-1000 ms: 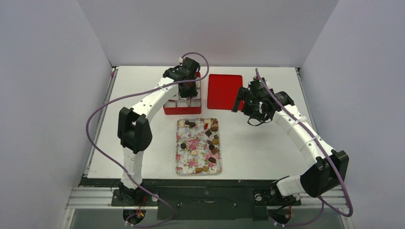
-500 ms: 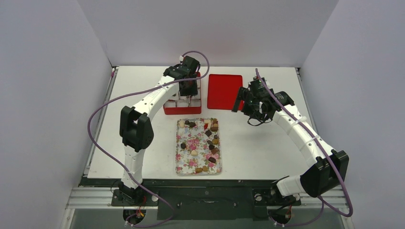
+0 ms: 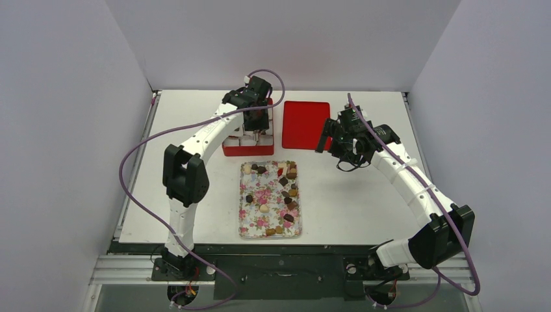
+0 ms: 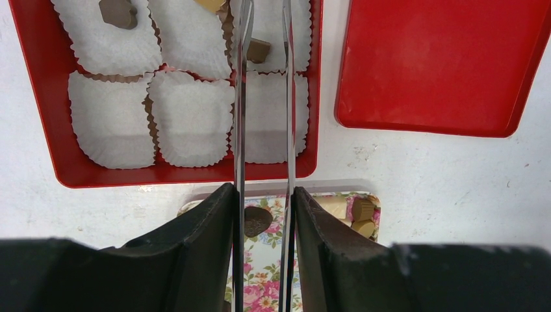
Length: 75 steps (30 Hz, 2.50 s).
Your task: Pack the chocolate
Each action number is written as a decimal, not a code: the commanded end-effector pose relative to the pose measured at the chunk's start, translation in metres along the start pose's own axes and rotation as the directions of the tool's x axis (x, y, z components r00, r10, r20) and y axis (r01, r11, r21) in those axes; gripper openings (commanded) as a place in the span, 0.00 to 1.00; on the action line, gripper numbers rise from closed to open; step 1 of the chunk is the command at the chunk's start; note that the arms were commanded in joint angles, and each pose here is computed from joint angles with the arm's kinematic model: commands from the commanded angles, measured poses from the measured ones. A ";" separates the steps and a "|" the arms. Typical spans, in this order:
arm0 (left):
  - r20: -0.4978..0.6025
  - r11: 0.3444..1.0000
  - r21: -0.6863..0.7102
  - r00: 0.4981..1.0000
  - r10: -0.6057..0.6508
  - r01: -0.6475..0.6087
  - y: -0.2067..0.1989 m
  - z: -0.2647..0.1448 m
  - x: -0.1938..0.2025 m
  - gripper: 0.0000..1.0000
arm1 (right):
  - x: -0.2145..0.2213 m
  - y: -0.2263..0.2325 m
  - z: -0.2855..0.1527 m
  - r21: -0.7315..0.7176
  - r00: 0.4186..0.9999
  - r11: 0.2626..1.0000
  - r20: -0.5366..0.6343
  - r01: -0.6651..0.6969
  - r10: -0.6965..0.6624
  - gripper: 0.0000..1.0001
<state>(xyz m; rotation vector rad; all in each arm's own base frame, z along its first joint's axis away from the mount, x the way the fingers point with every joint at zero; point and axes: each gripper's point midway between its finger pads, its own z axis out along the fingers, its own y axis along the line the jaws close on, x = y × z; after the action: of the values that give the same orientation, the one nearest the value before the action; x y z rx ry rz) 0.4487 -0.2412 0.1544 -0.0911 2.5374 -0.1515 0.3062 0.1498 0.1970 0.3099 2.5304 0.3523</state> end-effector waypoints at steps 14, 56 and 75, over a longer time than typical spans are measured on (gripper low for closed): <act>0.142 0.994 0.112 0.990 -0.006 -0.010 0.002 -0.116 -0.021 0.34 | -0.017 0.004 -0.003 -0.005 0.999 1.000 0.046 -0.003 0.003 0.83; -0.223 0.884 0.310 0.878 0.424 -0.349 -0.044 -0.197 0.259 0.34 | 0.001 -0.024 -0.008 0.020 0.996 0.997 0.062 -0.070 0.068 0.83; -0.261 0.859 0.331 0.837 0.481 -0.391 -0.036 -0.203 0.278 0.45 | 0.007 -0.027 -0.007 0.017 0.995 0.997 0.065 -0.079 0.078 0.83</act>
<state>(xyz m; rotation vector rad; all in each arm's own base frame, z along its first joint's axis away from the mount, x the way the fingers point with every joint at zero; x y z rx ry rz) 0.1110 -0.2823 0.1658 0.6458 2.7810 -0.2994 0.2868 0.1282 0.1771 0.4071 2.5381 0.3304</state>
